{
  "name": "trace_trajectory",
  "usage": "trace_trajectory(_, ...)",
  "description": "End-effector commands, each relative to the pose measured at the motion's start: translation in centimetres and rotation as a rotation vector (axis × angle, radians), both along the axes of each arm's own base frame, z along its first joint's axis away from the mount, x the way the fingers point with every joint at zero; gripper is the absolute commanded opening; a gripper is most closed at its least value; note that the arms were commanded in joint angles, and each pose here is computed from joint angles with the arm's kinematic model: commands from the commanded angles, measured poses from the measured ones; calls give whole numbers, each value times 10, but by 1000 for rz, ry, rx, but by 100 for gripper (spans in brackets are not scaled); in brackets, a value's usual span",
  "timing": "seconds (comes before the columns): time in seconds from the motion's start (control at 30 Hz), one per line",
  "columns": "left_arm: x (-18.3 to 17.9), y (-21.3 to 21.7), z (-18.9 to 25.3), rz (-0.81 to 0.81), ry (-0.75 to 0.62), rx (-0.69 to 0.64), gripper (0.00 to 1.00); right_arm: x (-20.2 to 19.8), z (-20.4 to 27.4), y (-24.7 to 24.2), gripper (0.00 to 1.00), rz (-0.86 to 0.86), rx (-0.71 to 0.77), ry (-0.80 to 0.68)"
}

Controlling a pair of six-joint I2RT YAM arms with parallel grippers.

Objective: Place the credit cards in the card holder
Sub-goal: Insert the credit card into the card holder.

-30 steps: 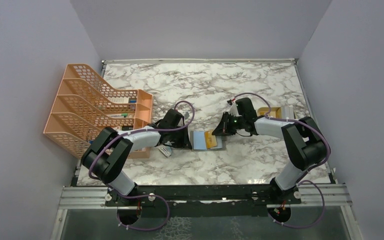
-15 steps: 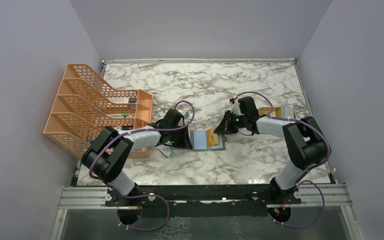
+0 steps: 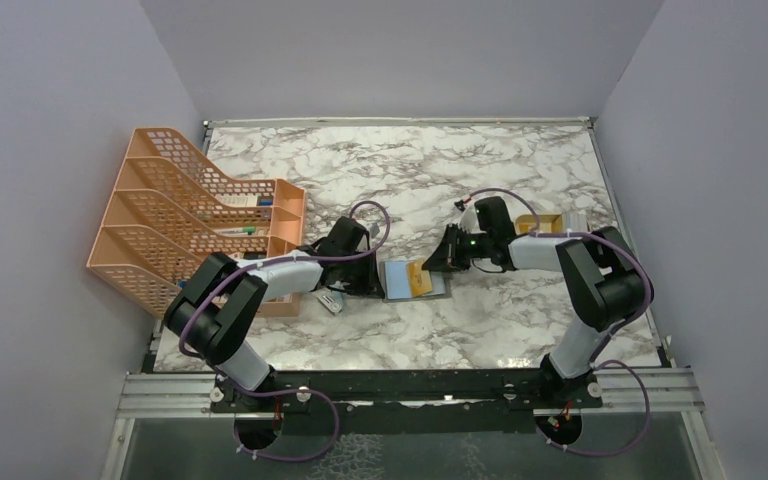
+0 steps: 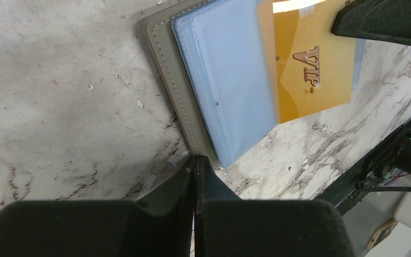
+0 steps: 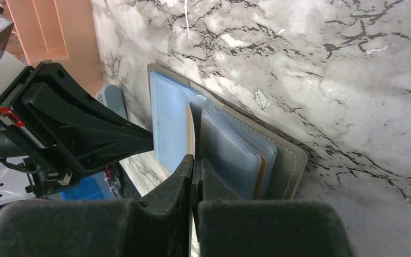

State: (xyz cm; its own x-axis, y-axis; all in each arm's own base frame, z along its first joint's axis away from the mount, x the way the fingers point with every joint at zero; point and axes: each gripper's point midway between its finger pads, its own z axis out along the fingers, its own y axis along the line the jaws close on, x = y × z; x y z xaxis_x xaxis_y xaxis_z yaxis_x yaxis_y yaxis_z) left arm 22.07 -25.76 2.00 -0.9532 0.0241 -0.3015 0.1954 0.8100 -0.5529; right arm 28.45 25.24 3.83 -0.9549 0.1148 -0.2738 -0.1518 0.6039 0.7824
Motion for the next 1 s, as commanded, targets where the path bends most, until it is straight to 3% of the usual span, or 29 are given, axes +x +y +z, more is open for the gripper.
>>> trace_trajectory(0.0, 6, 2, -2, 5, -14, 28, 3, -3, -4, 0, 1, -1, 3, -2)
trace_trajectory(0.33, -2, -1, -6, 6, 11, 15, 4, -3, 0, 6, 1, -47, 103, -34)
trace_trajectory(0.97, 3, -18, 4, 12, 20, -79, 7, -7, -13, 7, 1, -106, 97, -21)
